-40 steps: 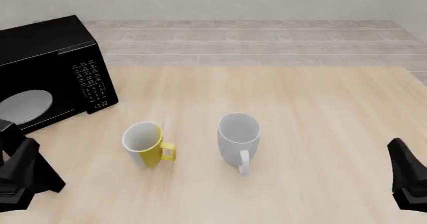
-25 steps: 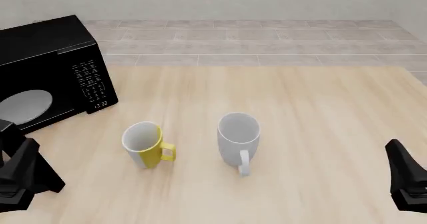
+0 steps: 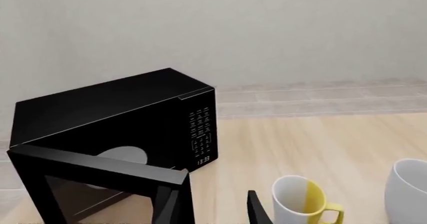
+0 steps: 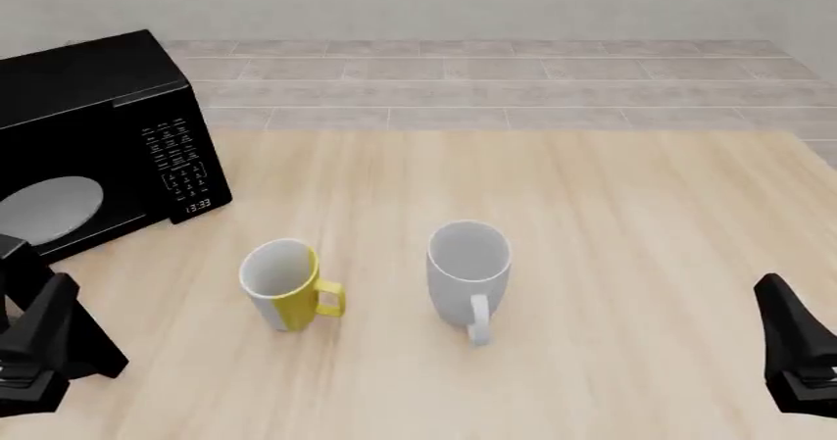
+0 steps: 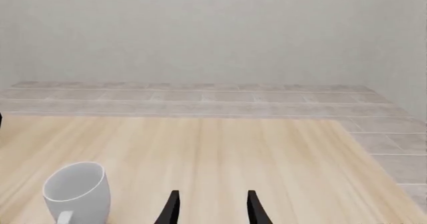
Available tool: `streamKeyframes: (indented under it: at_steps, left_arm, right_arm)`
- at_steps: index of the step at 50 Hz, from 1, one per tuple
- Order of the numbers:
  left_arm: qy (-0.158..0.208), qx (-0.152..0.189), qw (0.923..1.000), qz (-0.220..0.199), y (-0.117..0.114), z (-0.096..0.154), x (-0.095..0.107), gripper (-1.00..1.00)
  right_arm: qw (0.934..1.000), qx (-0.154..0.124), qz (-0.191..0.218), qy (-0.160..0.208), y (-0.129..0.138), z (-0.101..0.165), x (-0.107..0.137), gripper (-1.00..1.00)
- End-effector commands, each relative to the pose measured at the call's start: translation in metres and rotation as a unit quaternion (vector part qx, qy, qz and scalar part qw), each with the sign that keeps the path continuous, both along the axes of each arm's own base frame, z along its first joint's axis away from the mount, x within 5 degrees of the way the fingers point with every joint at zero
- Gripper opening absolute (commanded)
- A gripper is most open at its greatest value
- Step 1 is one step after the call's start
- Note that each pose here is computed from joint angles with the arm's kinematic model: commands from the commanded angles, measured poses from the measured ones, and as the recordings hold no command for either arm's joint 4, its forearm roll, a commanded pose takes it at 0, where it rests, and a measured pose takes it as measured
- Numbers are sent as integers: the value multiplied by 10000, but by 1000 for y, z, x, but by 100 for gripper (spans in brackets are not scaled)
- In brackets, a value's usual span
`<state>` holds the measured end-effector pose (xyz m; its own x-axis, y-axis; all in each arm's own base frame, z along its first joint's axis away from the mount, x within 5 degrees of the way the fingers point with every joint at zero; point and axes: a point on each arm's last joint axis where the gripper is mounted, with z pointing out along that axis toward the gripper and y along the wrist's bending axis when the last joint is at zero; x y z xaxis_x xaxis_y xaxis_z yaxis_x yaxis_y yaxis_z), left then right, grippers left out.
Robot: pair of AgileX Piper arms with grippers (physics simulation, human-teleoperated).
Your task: Close the microwave.
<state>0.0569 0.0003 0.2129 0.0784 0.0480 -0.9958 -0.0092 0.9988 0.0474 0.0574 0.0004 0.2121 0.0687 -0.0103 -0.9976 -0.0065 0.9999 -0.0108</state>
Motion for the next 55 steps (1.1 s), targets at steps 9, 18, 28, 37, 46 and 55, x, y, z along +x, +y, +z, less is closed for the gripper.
streamKeyframes:
  at_steps: [9, 18, 28, 37, 46, 55]
  left_arm:
    - [127, -24, 9999, 53, 1, -1, 4, 100]
    - [237, -92, 9996, 78, 1, 1, 19, 100]
    - [319, -248, 9991, 160, 3, 1, 34, 100]
    - [429, -173, 9985, 299, 7, -2, 48, 100]
    - [577, -204, 9973, 399, 10, -8, 60, 100]
    - [630, -159, 9969, 448, 11, -11, 64, 100]
  right_arm:
    - [10000, 7, 17, 56, 0, -1, 1, 100]
    - [10000, -29, 9, 50, 0, 0, 1, 100]
    - [9999, -1, 39, 99, 0, -1, 2, 100]
    - [9999, -86, 30, 102, 0, -1, 2, 100]
    - [9999, -75, 34, 92, 0, -1, 2, 100]
    - [9999, -87, 60, 109, 1, -1, 4, 100]
